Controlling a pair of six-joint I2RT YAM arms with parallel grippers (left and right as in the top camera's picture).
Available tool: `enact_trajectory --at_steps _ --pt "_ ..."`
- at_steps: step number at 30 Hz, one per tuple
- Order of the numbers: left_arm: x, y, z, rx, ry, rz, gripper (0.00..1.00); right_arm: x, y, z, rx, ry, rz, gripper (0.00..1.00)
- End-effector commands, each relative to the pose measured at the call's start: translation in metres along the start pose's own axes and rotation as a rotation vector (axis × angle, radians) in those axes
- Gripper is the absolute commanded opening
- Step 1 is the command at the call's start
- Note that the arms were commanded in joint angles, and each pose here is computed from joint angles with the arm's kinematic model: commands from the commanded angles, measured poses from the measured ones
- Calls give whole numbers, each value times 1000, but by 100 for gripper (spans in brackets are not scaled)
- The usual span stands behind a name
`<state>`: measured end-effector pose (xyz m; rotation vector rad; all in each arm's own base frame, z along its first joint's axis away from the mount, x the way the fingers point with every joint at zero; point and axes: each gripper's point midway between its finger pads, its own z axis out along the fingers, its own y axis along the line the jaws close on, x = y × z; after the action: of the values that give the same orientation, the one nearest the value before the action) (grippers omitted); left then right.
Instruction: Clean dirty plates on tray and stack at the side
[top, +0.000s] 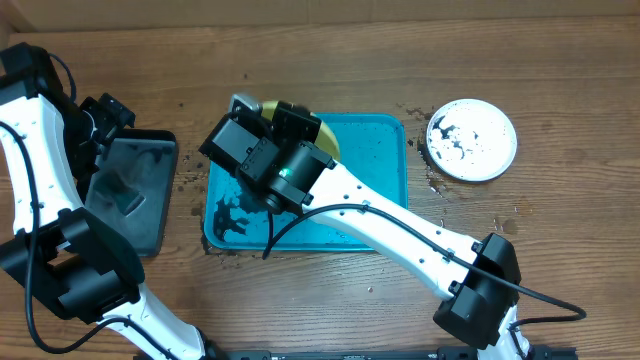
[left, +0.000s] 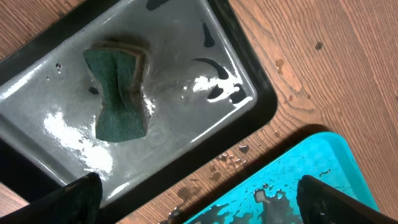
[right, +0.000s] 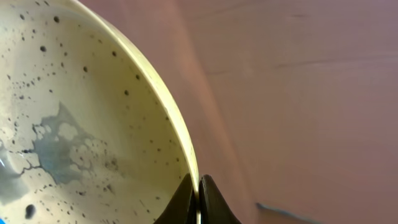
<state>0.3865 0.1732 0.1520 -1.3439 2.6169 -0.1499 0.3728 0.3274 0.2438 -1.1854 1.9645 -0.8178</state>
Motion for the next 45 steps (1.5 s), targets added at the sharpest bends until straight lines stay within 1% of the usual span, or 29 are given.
enact_trajectory --at_steps 1,3,4,5,6,7,8,9,13,15,17,19,21,23,26,29,31,34,38,43,45 --pt "-3 0 -3 13 -7 -5 100 -2 -20 -13 -21 -42 96 4" --pt "-3 0 -3 13 -7 -4 100 8 -49 -18 166 14 112 4" --pt "-3 0 -3 13 -7 -5 100 5 -61 -21 229 1 191 4" --pt "-3 0 -3 13 -7 -5 100 -2 -50 -18 158 -29 197 4" --pt "-3 0 -3 13 -7 -5 100 -9 -31 -14 32 -64 169 4" --pt "-3 0 -3 13 -7 -4 100 -12 -4 -11 -140 -94 101 4" --pt "-3 0 -3 13 -7 -4 100 -9 17 -10 -272 -104 40 4" --pt "-3 0 -3 13 -7 -5 100 -4 22 -7 -330 -93 42 4" --pt "-3 0 -3 13 -8 -4 100 18 -13 18 -273 4 346 4" --pt "-3 0 -3 13 -8 -4 100 33 -36 27 -279 33 511 4" --pt "-3 0 -3 13 -7 -5 100 46 -54 32 -351 32 627 4" --pt "-3 0 -3 13 -8 -4 100 63 -77 37 -463 11 731 4" --pt "-3 0 -3 13 -8 -4 100 91 -103 44 -544 9 842 4" --pt "-3 0 -3 13 -8 -4 100 128 -125 57 -591 43 947 4" --pt "-3 0 -3 13 -8 -4 100 197 -144 78 -629 168 1125 4" --pt "-3 0 -3 13 -8 -4 100 269 -152 97 -586 335 1336 4" --pt "-3 0 -3 13 -8 -4 100 309 -150 108 -555 418 1439 4" --pt "-3 0 -3 13 -8 -4 100 353 -133 125 -551 501 1538 4" --pt "-3 0 -3 13 -8 -4 100 376 -93 150 -615 527 1608 4" --pt "-3 0 -3 13 -8 -4 100 392 -52 172 -588 587 1709 4" --pt "-3 0 -3 13 -8 -4 100 395 -36 179 -587 591 1707 4"
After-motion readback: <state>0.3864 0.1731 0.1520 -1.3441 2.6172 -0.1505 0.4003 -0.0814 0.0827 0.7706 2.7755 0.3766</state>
